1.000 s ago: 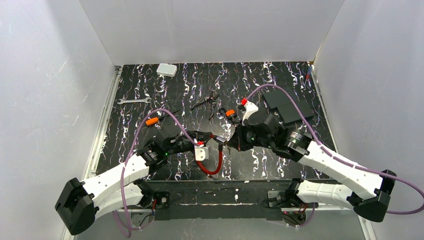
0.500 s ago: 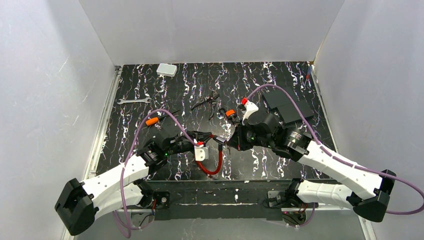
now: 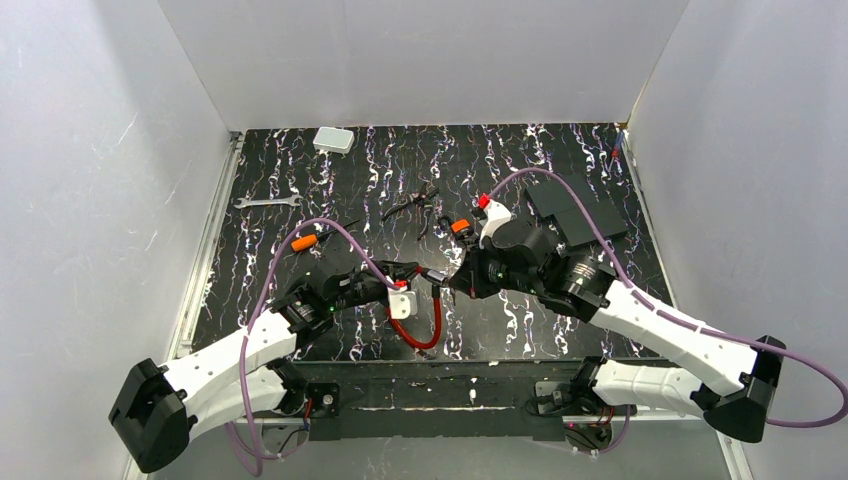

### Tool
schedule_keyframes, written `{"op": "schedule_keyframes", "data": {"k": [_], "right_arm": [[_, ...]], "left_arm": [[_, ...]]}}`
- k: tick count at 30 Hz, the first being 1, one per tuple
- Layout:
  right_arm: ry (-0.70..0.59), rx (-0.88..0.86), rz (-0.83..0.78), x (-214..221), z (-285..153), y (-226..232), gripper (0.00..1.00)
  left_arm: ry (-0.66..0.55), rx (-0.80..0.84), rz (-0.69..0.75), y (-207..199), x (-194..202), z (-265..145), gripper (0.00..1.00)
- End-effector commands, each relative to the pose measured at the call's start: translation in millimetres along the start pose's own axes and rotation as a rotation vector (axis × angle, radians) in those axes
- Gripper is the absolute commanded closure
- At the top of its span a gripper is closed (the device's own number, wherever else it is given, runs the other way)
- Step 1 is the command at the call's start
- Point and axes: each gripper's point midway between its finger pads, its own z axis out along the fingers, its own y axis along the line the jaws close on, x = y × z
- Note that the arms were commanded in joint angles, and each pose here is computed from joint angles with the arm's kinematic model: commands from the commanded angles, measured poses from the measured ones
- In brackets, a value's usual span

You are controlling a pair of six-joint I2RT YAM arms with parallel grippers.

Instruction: Unlock with the key

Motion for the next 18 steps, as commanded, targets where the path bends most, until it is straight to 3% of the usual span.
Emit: {"op": "schedule_keyframes", "data": {"k": [1,7,11,14,18], "right_arm": [[-0.028,-0.031,0.011,-9,16,7,0.99],[-0.106,0.045,0.121,-26,10,-7,0.99],[-0.11,-0.078,0.166,-31,10,6,0.99],[-0.072,-0.218,0.069,-27,9,28,0.99],[-0.012,-0.17,-0.077,-20,11,18,0.99]], "left_arm": [[-0.146,-0.01,0.042,9,-38,-2,1.0],[-0.145,-0.013,0.044,10,-38,-2,1.0],[-0.147,-0.012,0.043,9,-39,-2,1.0],[-0.154,-0.015,0.045,10,-41,-3,1.0],[-0.159,-0.012,0.044,9,-42,-4,1.0]]}}
